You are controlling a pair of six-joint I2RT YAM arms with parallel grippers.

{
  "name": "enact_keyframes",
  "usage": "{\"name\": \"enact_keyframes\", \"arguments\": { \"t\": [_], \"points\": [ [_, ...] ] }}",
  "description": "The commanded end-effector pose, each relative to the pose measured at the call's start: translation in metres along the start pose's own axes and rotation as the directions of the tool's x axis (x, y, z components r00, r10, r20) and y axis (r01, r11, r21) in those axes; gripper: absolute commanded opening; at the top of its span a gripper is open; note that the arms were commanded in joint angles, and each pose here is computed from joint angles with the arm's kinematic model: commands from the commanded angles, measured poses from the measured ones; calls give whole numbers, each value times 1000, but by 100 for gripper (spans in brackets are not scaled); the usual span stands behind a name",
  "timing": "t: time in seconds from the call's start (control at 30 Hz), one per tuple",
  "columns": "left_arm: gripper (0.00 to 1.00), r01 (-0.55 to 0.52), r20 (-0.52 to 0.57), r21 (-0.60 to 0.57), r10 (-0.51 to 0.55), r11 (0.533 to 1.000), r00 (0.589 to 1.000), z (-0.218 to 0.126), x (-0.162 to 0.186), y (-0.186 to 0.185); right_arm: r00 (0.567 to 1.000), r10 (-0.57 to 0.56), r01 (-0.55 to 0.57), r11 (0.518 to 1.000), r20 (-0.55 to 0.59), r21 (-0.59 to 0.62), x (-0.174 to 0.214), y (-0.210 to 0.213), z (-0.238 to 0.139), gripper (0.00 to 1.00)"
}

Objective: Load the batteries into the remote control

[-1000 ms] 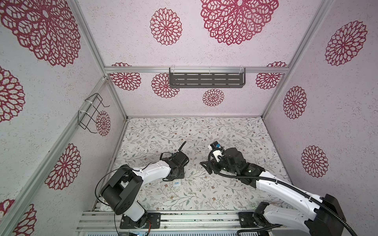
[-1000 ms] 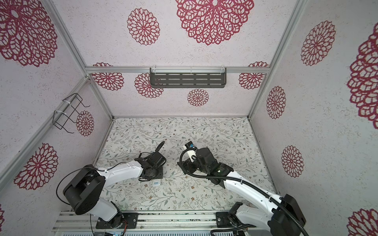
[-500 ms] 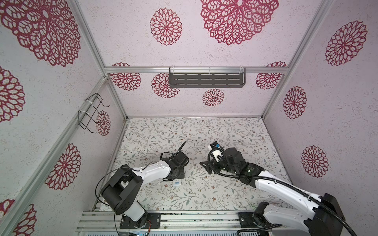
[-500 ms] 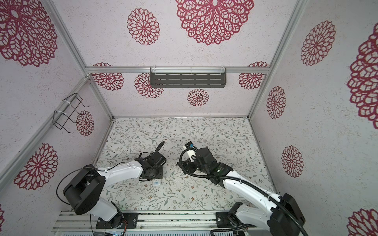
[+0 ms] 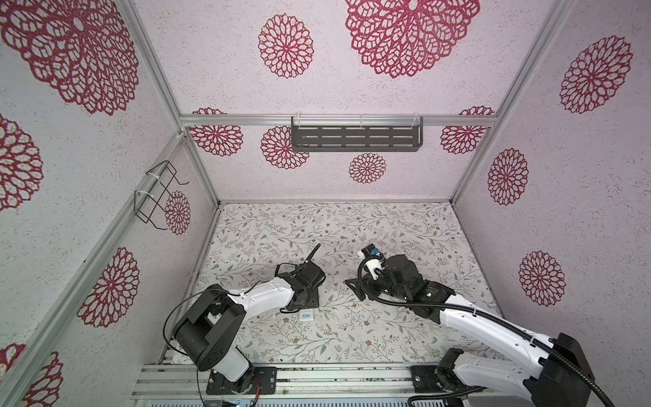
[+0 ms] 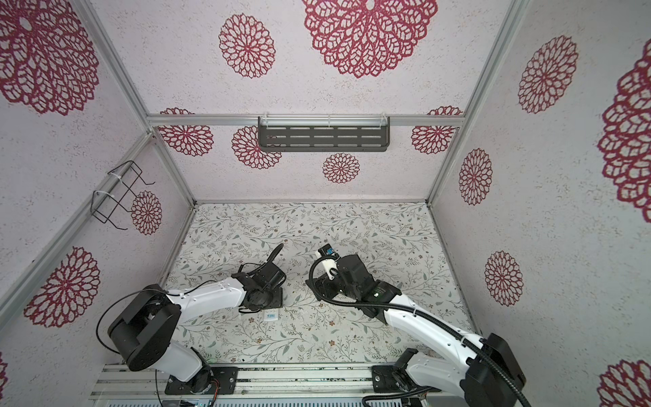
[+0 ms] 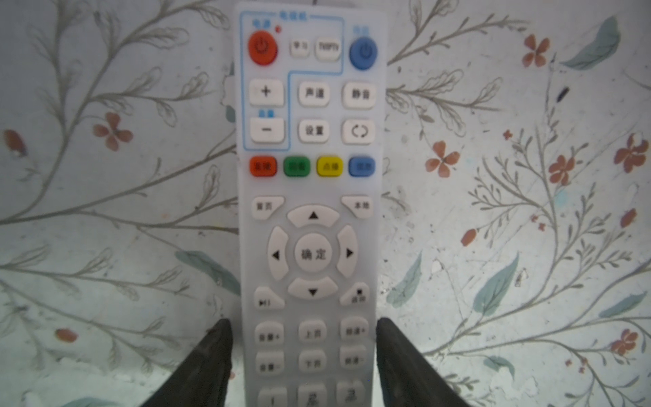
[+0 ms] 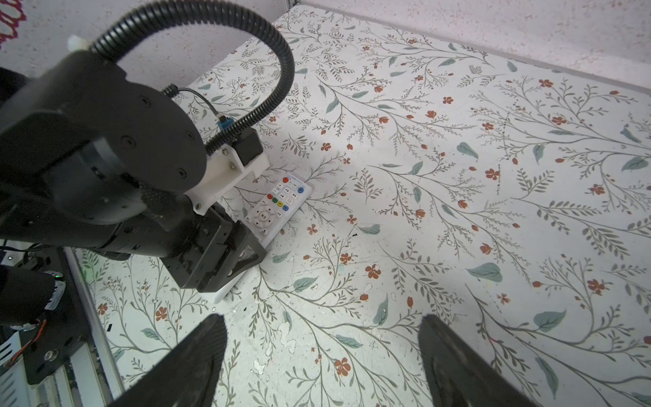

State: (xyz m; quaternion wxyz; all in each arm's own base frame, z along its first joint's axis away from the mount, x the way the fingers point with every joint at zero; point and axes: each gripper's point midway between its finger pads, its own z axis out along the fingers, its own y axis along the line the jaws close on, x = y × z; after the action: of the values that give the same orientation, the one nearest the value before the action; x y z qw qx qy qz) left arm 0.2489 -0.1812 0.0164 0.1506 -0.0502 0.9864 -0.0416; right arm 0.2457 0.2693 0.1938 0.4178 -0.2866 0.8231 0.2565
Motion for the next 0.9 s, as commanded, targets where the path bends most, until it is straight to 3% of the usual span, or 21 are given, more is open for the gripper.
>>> {"name": "enact_keyframes", "arguments": {
  "t": [0.0,0.13,0.23,0.57,0.63,0.87],
  "points": [
    [70,9,42,31,-10,999,999,-8,-7,-6,998,1,-3,1000,66,26,-24,-3,-13,89],
    [81,10,59,52,-13,999,998,-19,-10,-7,997,-1,-3,998,71,57,-23,-9,-17,89],
    [98,5,99,70,-12,998,995,-35,-17,-7,998,-2,-4,995,65,97,-20,-16,-19,90],
    [98,11,324,120,-50,993,945,-97,-47,17,994,-6,-30,943,106,333,-16,-68,-41,99],
    [98,44,391,102,-81,994,917,-110,-57,31,993,3,-47,923,115,381,-13,-82,-45,99],
    [98,232,607,115,-253,966,754,-147,-94,97,975,69,-175,823,211,540,10,-141,-63,99]
  ]
}}
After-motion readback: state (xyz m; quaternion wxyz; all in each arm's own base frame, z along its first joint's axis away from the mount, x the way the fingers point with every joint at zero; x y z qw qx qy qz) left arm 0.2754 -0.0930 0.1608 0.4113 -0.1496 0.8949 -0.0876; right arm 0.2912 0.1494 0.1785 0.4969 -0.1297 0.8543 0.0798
